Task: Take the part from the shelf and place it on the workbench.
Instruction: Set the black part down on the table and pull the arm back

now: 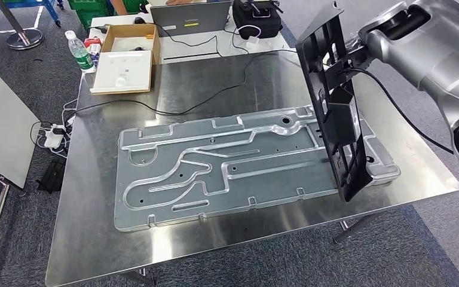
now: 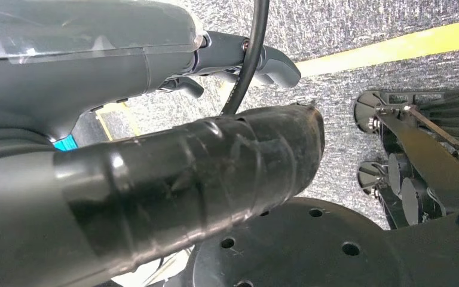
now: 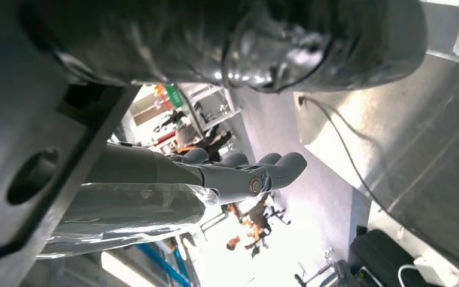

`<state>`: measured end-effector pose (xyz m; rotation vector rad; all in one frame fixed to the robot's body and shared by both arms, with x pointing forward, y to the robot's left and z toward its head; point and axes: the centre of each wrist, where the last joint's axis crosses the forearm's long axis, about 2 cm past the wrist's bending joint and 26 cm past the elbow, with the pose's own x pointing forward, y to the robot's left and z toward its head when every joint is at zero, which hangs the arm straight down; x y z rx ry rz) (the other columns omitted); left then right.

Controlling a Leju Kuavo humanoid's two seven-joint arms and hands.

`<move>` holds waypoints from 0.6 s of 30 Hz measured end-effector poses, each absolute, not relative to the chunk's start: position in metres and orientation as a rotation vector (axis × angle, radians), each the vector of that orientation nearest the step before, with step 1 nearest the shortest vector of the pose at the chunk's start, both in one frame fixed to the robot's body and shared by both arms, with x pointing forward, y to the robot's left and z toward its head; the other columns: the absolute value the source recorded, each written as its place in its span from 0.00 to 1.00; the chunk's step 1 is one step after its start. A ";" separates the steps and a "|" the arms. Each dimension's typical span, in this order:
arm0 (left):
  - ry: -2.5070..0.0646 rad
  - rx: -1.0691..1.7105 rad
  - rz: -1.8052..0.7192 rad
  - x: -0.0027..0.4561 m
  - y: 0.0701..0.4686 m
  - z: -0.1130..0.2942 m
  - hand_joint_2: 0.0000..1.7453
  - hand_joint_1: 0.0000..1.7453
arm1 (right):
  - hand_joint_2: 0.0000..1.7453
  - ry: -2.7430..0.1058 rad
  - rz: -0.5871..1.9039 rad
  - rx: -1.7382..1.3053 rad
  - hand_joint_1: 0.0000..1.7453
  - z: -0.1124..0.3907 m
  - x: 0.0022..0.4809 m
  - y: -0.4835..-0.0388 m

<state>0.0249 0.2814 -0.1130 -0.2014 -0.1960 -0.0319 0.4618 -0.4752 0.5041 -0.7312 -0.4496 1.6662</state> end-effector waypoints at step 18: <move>-0.199 -0.203 -0.068 0.028 0.280 -0.113 0.00 0.00 | 0.00 -0.365 2.162 -1.304 0.00 0.493 0.488 -0.424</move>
